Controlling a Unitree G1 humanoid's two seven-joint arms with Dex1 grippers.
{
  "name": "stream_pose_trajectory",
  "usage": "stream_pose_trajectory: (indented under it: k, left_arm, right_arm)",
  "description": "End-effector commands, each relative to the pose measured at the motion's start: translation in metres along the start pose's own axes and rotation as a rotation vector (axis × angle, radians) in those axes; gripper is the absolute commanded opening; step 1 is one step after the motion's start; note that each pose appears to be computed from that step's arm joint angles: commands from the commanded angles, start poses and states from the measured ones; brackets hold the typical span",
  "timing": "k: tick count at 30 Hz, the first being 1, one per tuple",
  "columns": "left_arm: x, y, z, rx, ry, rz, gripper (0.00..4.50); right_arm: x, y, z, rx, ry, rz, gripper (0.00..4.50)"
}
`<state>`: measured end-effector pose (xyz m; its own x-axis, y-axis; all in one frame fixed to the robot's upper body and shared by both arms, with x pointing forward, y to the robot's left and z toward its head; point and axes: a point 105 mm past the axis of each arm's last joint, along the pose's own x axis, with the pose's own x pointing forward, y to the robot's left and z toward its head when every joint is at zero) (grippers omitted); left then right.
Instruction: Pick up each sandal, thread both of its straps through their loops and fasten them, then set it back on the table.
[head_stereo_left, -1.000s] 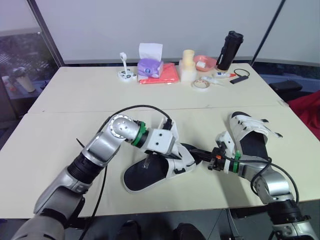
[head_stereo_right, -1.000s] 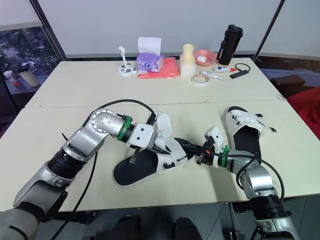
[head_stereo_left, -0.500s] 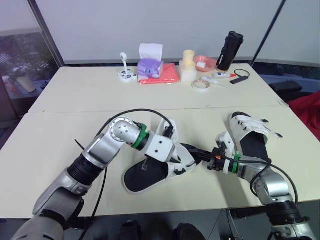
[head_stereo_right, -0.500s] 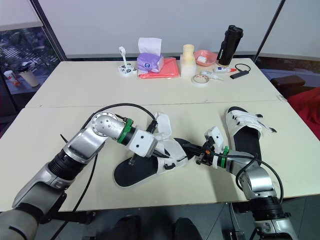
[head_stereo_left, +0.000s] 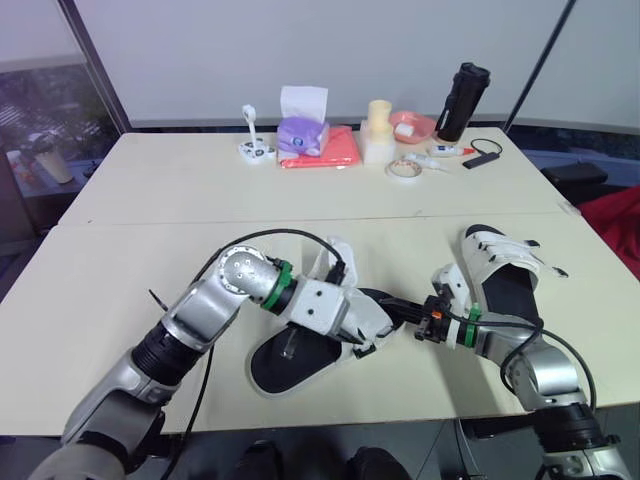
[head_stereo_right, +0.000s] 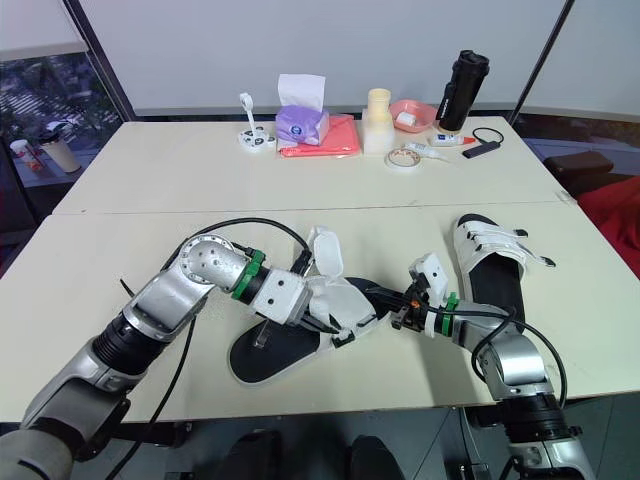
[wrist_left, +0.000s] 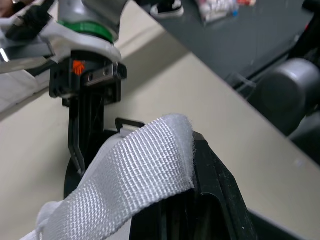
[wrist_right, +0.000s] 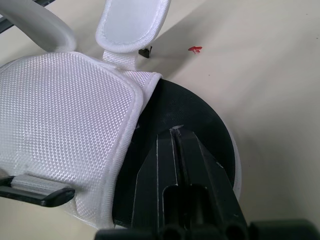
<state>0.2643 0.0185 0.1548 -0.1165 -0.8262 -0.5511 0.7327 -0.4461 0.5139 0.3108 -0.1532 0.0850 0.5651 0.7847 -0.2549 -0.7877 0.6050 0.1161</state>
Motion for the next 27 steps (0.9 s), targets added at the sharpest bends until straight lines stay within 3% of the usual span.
stream_pose_trajectory:
  k: [1,4,14,23,27]
  left_arm:
    - [0.008,-0.004,-0.015,0.010,0.057,-0.015,0.00]
    - [0.011,-0.003,-0.016,0.007,0.035,0.014,0.00]
    - [0.008,0.010,0.025,-0.141,-0.225,0.080,0.00]
    - [0.011,-0.004,0.003,-0.129,-0.095,0.024,0.00]
    - [0.014,-0.004,0.004,-0.108,-0.108,0.026,0.00]
  right_arm:
    - [0.001,0.001,-0.028,0.083,0.079,-0.017,0.02]
    - [0.001,0.001,-0.028,0.085,0.079,-0.020,0.02]
    - [0.001,0.001,-0.030,0.090,0.081,-0.021,0.02]
    - [0.002,0.000,-0.031,0.095,0.081,-0.023,0.02]
    - [0.003,0.000,-0.031,0.099,0.081,-0.025,0.02]
